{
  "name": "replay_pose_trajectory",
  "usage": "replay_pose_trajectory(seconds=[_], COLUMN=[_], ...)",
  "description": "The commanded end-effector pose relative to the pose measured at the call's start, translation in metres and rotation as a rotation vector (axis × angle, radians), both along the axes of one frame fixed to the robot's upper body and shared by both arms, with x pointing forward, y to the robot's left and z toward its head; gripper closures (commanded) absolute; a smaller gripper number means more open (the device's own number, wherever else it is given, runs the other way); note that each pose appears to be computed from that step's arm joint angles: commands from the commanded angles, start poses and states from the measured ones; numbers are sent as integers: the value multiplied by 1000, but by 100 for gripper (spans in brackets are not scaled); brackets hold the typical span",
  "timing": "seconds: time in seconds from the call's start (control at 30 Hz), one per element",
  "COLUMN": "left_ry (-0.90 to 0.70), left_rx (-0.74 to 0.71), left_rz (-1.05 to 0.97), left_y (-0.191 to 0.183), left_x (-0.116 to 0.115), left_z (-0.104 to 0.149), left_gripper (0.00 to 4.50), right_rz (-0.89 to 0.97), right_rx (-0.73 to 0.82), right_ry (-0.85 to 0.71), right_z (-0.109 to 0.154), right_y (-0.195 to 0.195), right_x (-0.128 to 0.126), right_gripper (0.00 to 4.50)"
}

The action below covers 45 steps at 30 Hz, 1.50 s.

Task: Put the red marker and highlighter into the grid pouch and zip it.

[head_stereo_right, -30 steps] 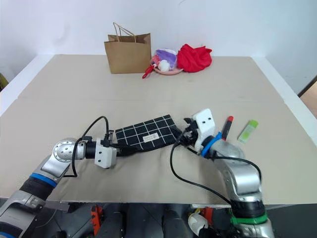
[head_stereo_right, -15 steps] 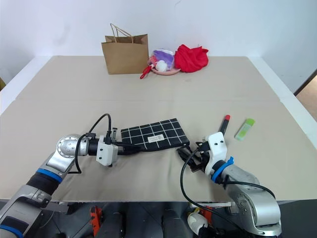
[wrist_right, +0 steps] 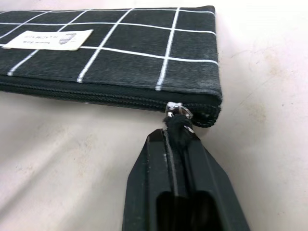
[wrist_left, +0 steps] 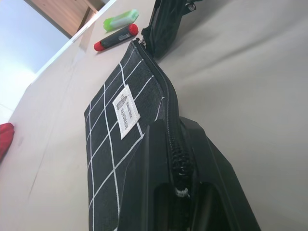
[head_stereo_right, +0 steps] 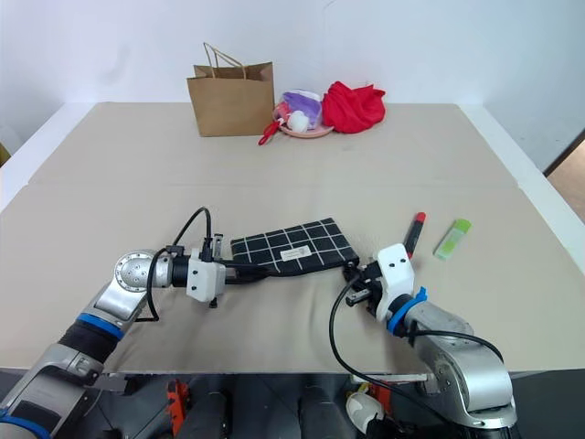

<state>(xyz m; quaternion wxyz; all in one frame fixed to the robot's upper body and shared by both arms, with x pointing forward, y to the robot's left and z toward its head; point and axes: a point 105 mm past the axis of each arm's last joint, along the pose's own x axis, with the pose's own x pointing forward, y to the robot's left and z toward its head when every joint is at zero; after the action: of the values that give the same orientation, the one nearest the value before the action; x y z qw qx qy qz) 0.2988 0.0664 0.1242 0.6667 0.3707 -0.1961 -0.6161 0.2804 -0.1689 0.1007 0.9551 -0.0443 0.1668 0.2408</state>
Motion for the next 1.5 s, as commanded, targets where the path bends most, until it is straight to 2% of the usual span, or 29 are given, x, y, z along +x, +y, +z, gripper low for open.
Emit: replay_pose_trajectory(seconds=[0.03, 0.53, 1.0, 1.3, 1.5], left_ry=[-32, -24, -38, -62, -47], left_rx=[-44, -54, -91, -106, -97], left_rz=[1, -3, 27, 45, 46], left_y=[-2, -8, -13, -16, -12], left_x=[-2, -4, -1, 1, -2], left_z=[12, 12, 15, 17, 13], left_gripper=[450, 450, 450, 450, 450], right_rz=[55, 274, 419, 462, 378], right_rx=[-16, -66, -30, -16, 17], right_ry=[-59, -39, -29, 11, 26], right_z=[19, 25, 33, 31, 30], right_y=[11, 52, 89, 100, 85], right_x=[-2, -12, -13, -8, -2], right_gripper=[448, 448, 448, 448, 448])
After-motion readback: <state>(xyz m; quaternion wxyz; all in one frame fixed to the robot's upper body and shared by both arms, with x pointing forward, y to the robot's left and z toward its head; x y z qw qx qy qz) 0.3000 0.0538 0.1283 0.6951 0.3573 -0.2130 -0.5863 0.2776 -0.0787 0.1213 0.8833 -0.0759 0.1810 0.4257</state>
